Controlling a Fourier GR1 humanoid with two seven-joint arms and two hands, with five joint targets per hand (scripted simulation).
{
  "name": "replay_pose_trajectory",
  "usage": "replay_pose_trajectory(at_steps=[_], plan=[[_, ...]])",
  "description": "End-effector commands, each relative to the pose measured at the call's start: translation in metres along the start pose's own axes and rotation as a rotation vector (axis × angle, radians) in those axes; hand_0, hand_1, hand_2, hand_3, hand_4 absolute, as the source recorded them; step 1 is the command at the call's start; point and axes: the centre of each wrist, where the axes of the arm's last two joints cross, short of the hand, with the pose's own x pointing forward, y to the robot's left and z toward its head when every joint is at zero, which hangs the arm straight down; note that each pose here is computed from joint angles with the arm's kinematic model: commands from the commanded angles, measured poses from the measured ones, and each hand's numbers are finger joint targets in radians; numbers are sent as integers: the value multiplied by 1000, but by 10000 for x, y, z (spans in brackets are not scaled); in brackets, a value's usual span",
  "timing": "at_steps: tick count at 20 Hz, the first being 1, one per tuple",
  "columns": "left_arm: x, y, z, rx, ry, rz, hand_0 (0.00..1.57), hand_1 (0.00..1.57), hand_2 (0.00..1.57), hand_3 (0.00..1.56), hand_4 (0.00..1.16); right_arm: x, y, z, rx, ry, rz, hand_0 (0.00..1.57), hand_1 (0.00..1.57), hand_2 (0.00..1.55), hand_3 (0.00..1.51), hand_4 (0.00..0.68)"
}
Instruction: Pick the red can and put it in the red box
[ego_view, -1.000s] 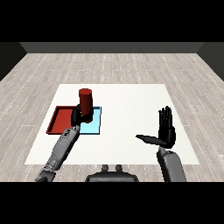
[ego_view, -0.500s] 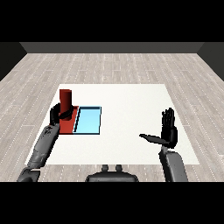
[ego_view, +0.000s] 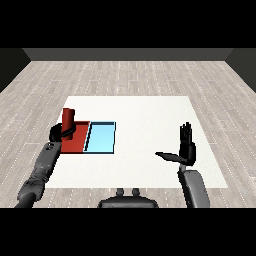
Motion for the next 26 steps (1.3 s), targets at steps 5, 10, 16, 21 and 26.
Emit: replay_pose_trajectory(at_steps=[5, 10, 16, 21, 26], plan=[[-328, -209, 56, -45, 174, -113, 465, 465, 516, 76, 776, -258, 48, -163, 45, 36, 92, 0, 0, 0, 0, 0], [-464, -400, 184, -182, 177, -91, 319, 319, 498, 427, 720, -254, -111, -54, 4, 21, 96, 0, 0, 0, 0, 0], [-247, -222, 1, -189, 224, -297, 0, 0, 0, 0, 0, -430, -64, -6, 10, 2, 47, 0, 0, 0, 0, 0], [-337, -14, -16, -95, 194, -137, 0, 0, 0, 0, 0, -327, -63, -145, 10, -21, 20, 0, 0, 0, 0, 0], [112, -10, -176, 111, -183, 257, 0, 0, 0, 0, 0, -256, 18, -33, 23, -19, 13, 0, 0, 0, 0, 0]])
